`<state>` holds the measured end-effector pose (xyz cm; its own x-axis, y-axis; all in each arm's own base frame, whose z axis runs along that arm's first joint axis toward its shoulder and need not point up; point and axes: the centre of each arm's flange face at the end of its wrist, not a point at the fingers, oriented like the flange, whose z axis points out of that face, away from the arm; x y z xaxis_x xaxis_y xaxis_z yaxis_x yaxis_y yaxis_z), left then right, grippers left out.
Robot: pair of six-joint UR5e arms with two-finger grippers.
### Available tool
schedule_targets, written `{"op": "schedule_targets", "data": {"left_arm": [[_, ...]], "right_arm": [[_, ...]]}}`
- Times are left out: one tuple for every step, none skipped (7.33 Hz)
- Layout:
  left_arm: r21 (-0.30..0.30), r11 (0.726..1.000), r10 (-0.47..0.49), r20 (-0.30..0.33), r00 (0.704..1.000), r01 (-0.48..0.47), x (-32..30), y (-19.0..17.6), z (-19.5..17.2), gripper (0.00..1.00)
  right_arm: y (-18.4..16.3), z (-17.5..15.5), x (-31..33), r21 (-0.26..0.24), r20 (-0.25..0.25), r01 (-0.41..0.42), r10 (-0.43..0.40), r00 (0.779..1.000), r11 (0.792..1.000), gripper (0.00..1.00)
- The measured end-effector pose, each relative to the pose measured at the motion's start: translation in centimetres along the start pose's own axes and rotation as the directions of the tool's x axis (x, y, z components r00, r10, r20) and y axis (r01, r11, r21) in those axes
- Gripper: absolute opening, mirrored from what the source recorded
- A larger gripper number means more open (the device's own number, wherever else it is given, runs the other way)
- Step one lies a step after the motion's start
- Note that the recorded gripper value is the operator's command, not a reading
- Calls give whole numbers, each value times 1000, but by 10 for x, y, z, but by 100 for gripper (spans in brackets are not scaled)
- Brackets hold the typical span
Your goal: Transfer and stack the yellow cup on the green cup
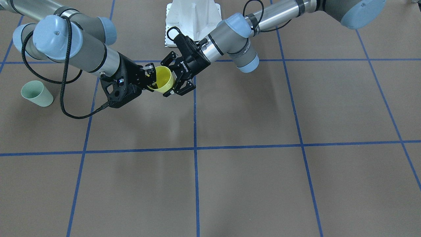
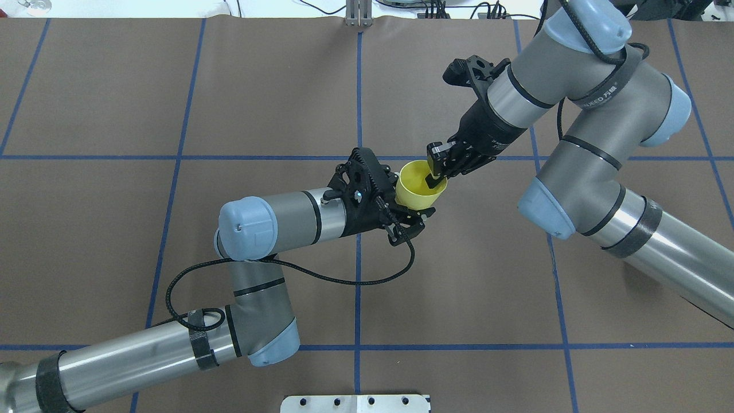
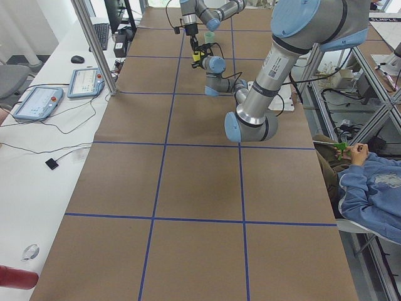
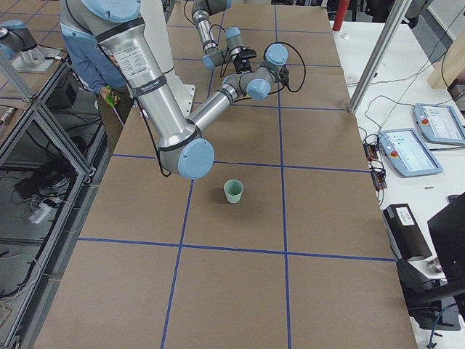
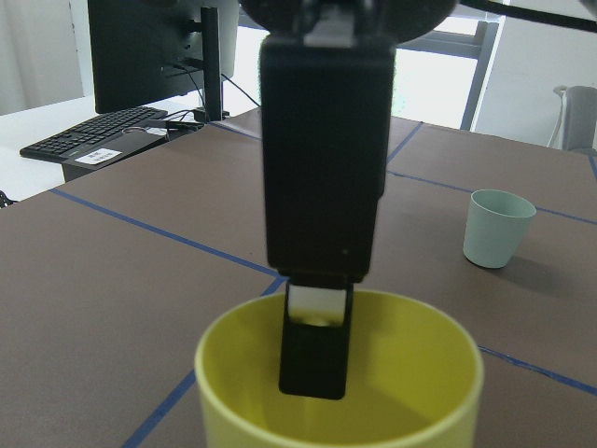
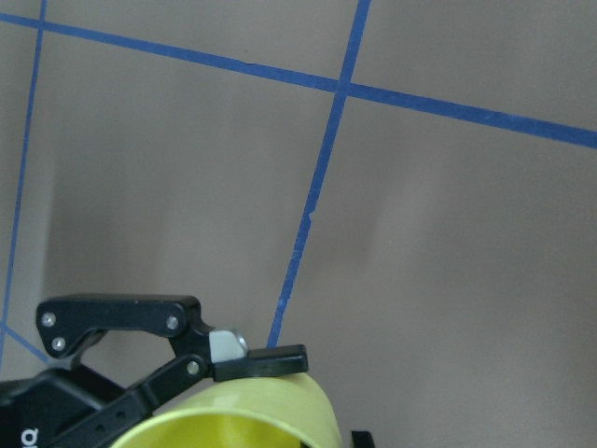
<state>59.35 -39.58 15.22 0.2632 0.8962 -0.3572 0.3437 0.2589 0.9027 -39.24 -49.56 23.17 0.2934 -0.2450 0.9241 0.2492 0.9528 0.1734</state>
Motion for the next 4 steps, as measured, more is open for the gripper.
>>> {"op": "schedule_targets", "data": {"left_arm": [[-4,1000,-1,2,1000,1,0,0,0,81],[-5,1000,0,7,1000,0,-1,0,0,100],[6,1000,0,24,1000,0,-2,-2,0,100],[25,1000,-4,46,999,3,1,-4,1,100]], "right_arm": [[2,0,4,-4,0,-6,6,1000,1000,0],[4,-1,8,-3,-3,-14,14,1000,1000,0],[6,-5,9,-2,1,-17,17,1000,1000,0],[8,-10,10,-5,7,-23,23,1000,1000,0]]}}
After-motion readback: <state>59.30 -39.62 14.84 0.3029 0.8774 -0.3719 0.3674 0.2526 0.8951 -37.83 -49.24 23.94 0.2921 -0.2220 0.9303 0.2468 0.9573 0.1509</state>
